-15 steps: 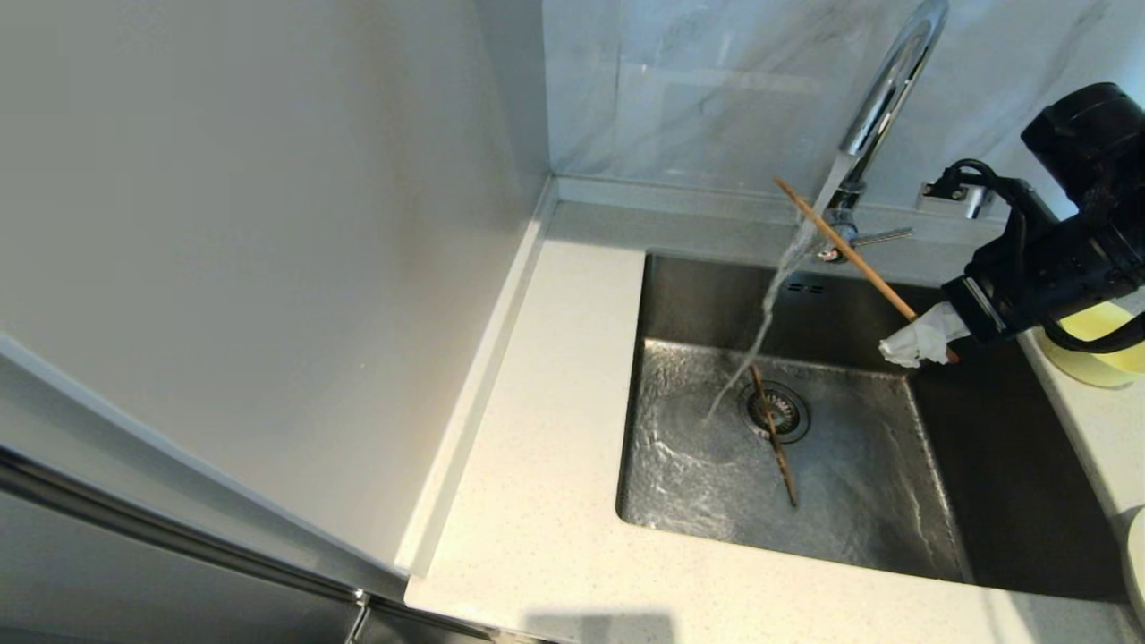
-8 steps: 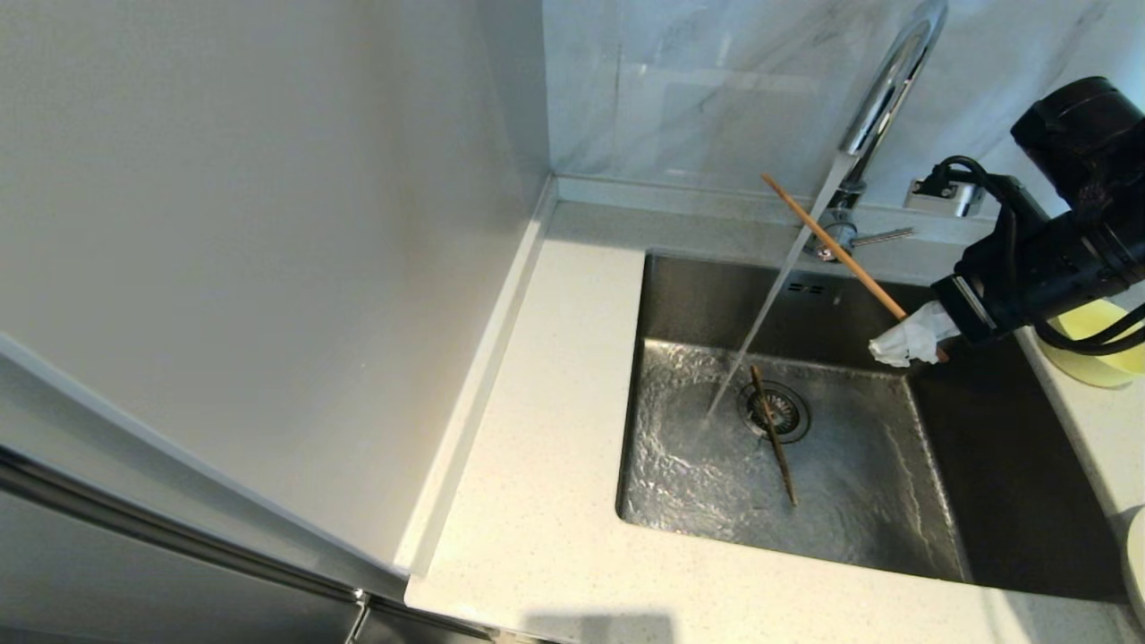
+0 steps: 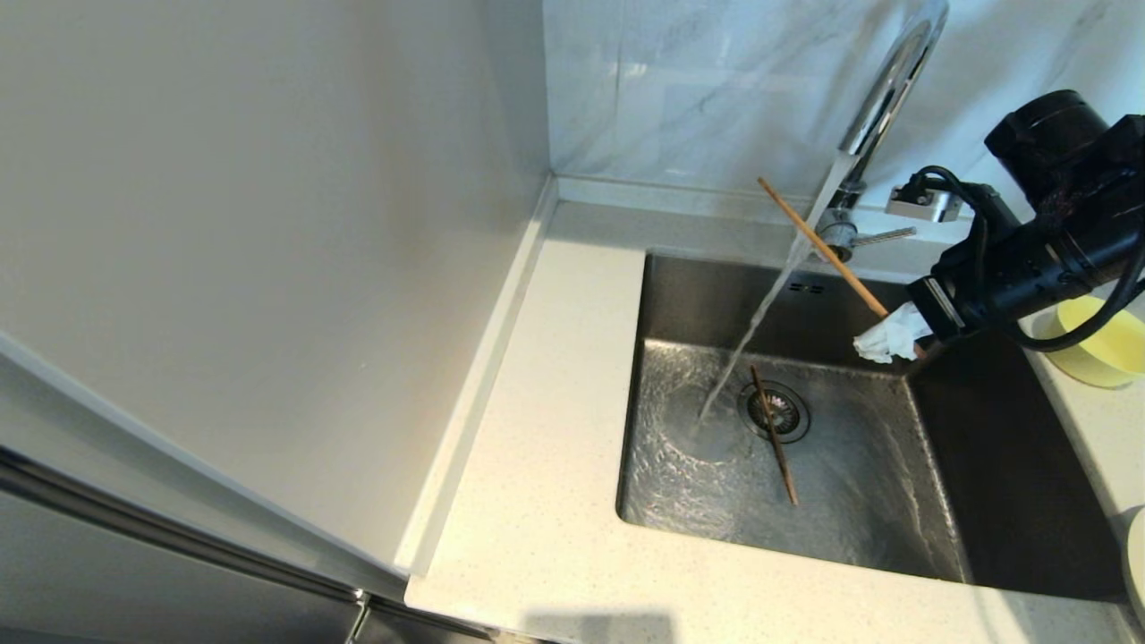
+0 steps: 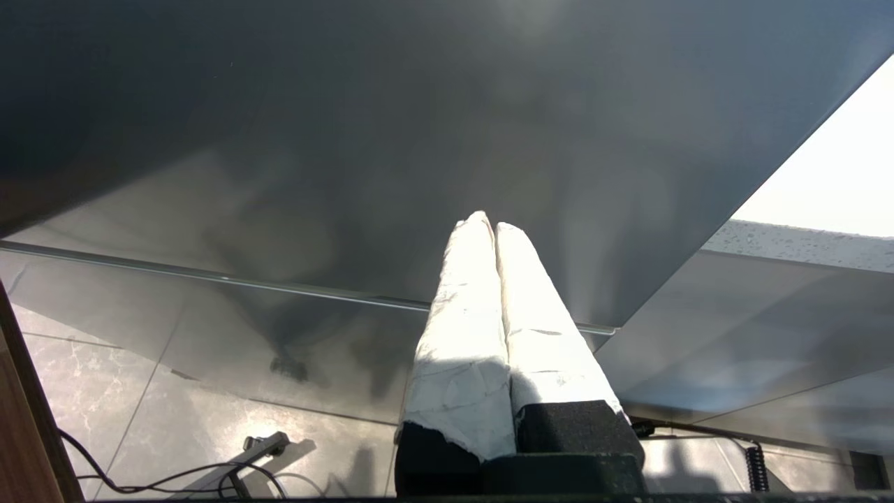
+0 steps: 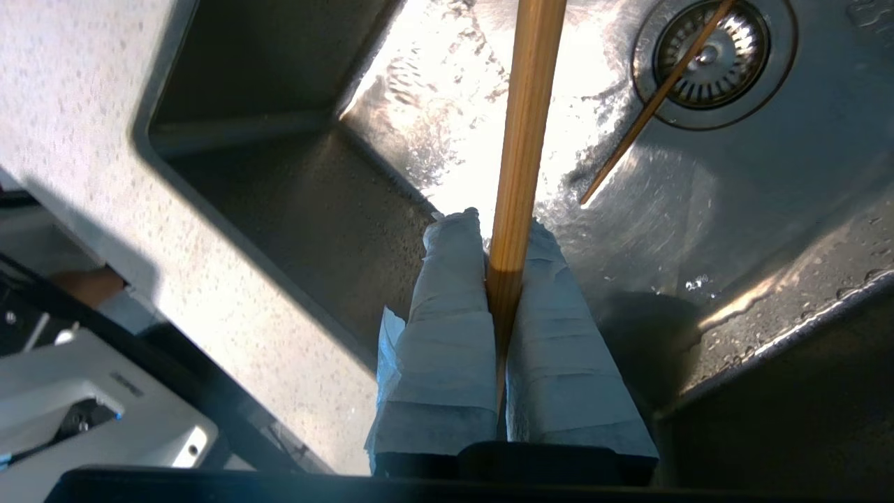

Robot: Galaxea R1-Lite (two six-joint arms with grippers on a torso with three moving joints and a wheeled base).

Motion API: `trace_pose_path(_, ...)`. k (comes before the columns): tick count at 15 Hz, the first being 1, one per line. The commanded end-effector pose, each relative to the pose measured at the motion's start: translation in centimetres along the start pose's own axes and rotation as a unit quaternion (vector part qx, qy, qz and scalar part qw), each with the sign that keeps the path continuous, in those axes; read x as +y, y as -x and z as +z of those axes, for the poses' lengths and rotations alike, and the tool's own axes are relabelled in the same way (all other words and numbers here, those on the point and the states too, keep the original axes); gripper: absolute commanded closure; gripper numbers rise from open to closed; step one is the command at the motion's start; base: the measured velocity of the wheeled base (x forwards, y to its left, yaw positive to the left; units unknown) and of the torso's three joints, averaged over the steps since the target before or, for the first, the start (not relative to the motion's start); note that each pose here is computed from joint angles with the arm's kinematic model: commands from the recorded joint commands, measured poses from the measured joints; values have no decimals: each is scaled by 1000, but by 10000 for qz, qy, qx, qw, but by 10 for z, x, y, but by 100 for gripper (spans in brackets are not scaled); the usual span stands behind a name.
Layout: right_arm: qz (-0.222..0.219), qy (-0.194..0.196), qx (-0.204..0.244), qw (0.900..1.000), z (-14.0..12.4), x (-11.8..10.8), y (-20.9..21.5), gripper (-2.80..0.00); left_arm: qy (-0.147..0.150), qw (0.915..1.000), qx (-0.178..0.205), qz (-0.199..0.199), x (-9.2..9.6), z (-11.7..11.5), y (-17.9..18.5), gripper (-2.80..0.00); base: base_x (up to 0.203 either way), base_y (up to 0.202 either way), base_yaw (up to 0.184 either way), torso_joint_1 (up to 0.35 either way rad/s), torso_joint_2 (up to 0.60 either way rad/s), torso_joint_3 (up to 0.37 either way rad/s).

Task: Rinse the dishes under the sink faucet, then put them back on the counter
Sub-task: Rinse the chopsticks

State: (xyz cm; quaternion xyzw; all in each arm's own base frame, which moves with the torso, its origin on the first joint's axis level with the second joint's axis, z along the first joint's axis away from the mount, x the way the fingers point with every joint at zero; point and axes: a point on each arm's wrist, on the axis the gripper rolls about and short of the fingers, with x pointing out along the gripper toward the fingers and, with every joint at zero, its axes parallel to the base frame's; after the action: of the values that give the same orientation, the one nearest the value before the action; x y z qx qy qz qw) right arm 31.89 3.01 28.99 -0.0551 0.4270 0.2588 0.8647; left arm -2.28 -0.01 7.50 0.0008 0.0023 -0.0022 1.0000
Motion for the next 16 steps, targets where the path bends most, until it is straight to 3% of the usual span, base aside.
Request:
trace_pose_path(1,4,-52,-9,10000,1,-1,-2,0,1,10000,0,5,0,0,0,0,0,0,0,0,0,0)
trace_pose_path(6,-112,-160,-31,9998,-5,-5,9,0,1,10000,0,-1,0,0,0,0,0,0,0,0,0,0)
trace_pose_path(10,-313,-502,262,9979,-36,-6,38,0,1,10000,0,-1,0,0,0,0,0,0,0,0,0,0)
trace_pose_path(12,-1035,-538,989,9882,-64,-5,47,0,1,10000,0,-1,0,0,0,0,0,0,0,0,0,0)
trace_pose_path(13,-1643,-443,1386,9756,-79,-3,55,0,1,10000,0,2,0,0,0,0,0,0,0,0,0,0)
trace_pose_path(14,-2037,-371,1406,9682,-88,4,70,0,1,10000,0,-1,0,0,0,0,0,0,0,0,0,0)
trace_pose_path(16,-2367,-319,1206,9635,-105,20,96,0,1,10000,0,-1,0,0,0,0,0,0,0,0,0,0)
